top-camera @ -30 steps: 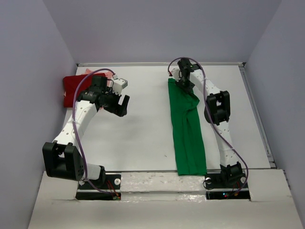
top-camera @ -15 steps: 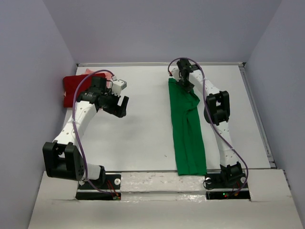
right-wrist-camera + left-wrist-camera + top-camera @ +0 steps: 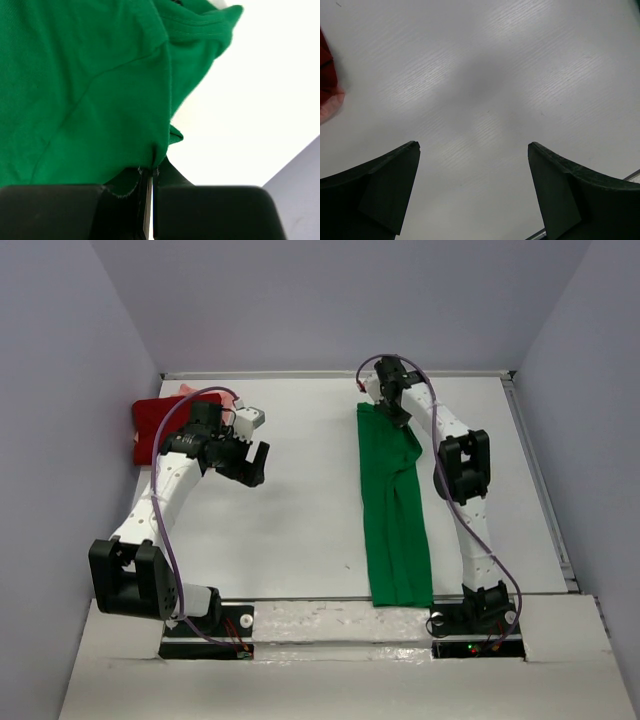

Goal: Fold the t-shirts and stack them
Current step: Rotate the tshirt 90 degrees

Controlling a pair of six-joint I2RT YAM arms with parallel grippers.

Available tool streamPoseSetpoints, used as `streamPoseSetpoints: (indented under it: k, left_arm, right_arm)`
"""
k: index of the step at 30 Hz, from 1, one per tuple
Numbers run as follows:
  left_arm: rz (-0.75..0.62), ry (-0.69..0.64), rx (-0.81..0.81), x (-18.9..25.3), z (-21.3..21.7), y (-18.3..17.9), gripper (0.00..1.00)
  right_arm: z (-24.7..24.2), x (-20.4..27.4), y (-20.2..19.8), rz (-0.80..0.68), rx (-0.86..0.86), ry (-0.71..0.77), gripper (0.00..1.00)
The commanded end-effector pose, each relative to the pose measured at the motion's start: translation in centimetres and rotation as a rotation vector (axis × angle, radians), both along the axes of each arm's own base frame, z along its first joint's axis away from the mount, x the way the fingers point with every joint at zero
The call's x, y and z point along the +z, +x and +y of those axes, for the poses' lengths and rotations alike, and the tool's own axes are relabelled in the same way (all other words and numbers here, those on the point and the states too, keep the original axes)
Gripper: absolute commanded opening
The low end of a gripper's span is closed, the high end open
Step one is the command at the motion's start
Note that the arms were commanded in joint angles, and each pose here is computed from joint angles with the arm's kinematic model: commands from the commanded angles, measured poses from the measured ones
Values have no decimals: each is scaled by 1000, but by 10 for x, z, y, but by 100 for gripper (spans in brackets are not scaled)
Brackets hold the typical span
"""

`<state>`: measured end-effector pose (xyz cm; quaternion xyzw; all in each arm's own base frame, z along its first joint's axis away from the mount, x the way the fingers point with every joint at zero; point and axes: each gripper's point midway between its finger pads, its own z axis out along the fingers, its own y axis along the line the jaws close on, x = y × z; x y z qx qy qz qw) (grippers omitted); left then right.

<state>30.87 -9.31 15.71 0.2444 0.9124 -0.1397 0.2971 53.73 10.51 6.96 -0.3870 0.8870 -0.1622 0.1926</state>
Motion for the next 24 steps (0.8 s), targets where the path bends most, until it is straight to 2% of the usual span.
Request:
streamPoseSetpoints:
  k: [1,24]
  left_arm:
    - [-53,-29,-12,16,-3,0,99]
    - [-45,-35,-17,15,-4,0,99]
  right_arm:
    - [-3,54,10,-125,-3,13,0]
    - [-25,28,-3,-50,-31,-117,0]
